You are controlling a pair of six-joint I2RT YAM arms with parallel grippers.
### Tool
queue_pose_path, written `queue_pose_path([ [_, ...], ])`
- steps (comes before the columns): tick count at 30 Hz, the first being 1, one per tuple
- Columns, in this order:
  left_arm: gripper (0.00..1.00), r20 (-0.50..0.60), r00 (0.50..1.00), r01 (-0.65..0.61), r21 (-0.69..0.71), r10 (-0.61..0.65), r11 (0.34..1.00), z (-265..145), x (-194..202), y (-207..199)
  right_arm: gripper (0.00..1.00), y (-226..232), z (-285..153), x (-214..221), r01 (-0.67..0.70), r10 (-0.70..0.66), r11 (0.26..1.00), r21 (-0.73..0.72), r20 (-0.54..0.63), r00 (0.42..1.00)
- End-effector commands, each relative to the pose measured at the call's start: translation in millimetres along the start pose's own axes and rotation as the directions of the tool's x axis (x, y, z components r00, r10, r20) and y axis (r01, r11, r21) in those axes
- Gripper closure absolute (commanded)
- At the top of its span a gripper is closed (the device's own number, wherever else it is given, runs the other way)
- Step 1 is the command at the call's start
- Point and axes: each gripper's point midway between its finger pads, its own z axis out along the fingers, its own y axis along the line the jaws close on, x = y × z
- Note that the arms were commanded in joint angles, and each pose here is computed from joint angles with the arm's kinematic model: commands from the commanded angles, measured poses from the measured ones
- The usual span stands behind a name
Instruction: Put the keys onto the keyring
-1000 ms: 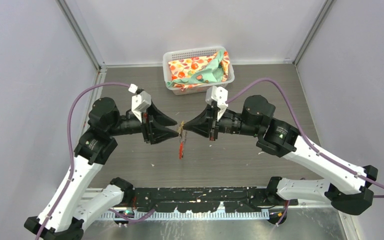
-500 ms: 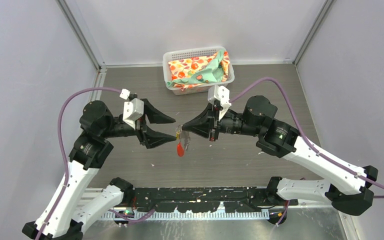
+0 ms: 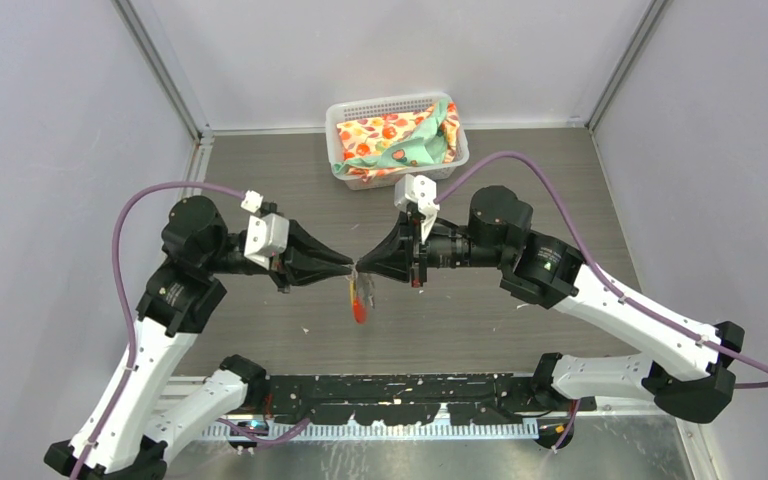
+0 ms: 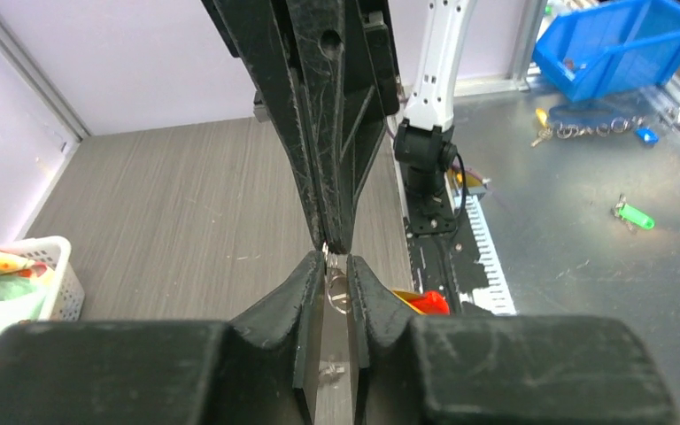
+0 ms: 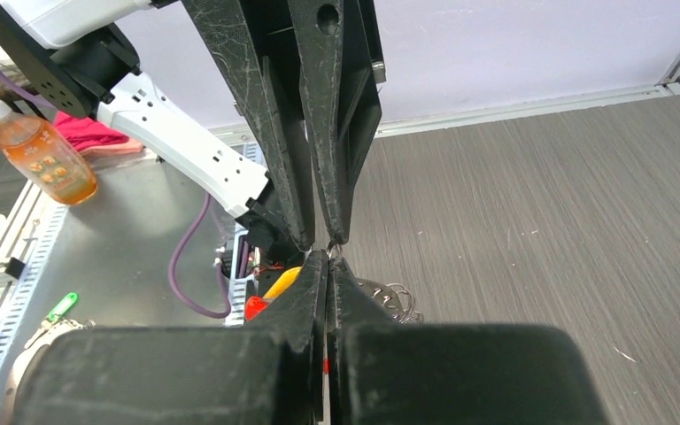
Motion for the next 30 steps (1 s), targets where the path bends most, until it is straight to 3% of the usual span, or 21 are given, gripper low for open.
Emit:
queue_pose_path([
  [1, 0.82, -0.023, 0.999, -0.036, 0.025, 0.036, 0.999, -4, 1, -8, 0.99, 11, -8, -43, 0.055, -0.052, 0.998, -0.025, 0.106, 0.993],
  [3, 0.75, -0.027, 0.999, -0.039, 0.001, 0.039, 0.999, -4, 1, -4, 0.99, 12, -7, -43, 0.054, -0.051, 0.998, -0.034, 0.105, 0.993],
  [11, 0.71, 0.000, 1.000, -0.019, -0.039, 0.019, 0.999, -1, -5, 7, 0.99, 14, -6, -44, 0.053, -0.048, 0.997, -0.048, 0.100, 0.994],
  [19, 0.80, 0.032, 0.999, 0.009, -0.029, -0.008, 1.000, 0, -14, 3, 0.99, 12, -4, -41, 0.053, -0.049, 0.998, -0.045, 0.086, 0.995],
  [23, 0.98, 0.023, 1.000, 0.009, -0.024, -0.009, 1.000, 0, -11, 2, 0.99, 13, -4, -43, 0.052, -0.047, 0.998, -0.046, 0.092, 0.995],
  [26, 1.00, -0.004, 1.000, -0.001, -0.021, 0.001, 1.000, -2, -3, 1, 0.99, 11, -5, -42, 0.040, -0.037, 0.999, -0.033, 0.083, 0.996],
  [30, 0.99, -0.048, 0.999, -0.027, -0.030, 0.025, 0.999, -5, 9, 2, 0.88, 1, -13, -39, 0.027, -0.027, 0.999, 0.036, -0.005, 1.000],
])
